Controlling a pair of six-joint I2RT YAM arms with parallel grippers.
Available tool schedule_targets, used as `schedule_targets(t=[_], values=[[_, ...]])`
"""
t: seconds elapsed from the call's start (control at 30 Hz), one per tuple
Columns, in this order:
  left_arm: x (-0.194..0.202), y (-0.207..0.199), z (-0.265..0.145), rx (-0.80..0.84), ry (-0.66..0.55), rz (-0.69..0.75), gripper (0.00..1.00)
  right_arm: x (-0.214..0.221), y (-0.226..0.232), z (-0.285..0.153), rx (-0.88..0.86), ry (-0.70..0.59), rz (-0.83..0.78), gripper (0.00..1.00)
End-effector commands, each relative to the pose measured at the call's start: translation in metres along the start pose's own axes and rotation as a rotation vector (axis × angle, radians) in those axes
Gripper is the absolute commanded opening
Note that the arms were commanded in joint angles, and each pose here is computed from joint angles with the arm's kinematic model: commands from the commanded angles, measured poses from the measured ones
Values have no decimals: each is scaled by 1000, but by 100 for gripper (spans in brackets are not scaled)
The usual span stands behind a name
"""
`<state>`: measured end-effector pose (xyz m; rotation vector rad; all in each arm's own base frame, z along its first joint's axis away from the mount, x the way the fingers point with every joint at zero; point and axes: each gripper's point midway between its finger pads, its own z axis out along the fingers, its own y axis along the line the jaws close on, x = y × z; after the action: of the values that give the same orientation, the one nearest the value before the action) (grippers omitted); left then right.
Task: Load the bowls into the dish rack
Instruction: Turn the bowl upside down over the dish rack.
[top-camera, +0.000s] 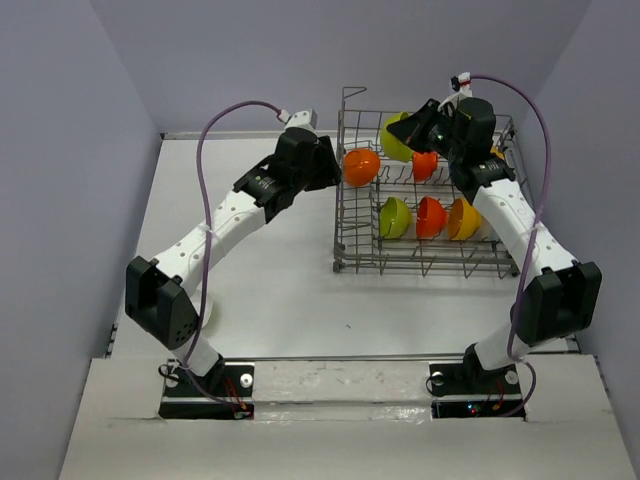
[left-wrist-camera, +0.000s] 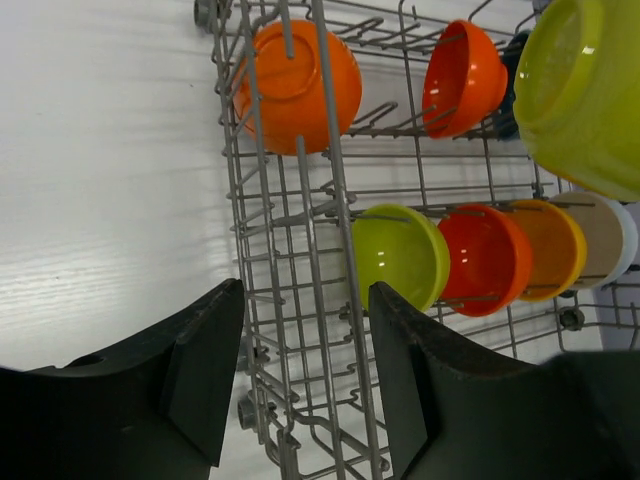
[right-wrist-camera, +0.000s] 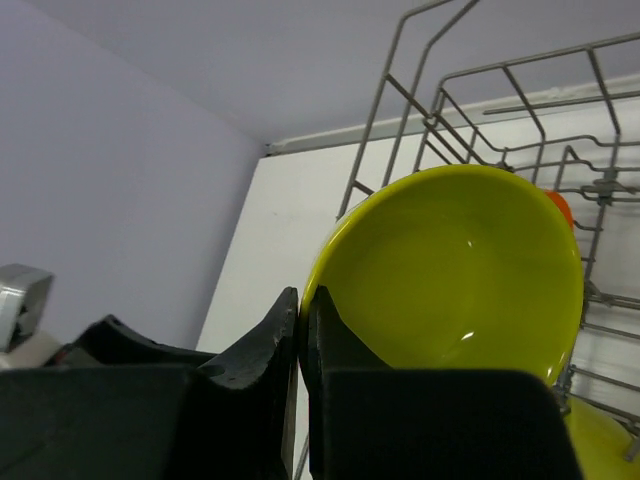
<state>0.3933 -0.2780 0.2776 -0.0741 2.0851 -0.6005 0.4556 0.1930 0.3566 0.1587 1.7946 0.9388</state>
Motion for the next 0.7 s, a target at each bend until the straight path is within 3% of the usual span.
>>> schedule_targets(t=[0.0,0.27,0.67], values=[[1,-15,9,-8,-18,21,61,-25,47,-8,-204,-83,4,1],[37,-32,16,1,34,47,60,7,33,-4,-243,-31,91,1],[56,-41,20,-2,59,49,47,48,25,-2,-340,67,251,1]])
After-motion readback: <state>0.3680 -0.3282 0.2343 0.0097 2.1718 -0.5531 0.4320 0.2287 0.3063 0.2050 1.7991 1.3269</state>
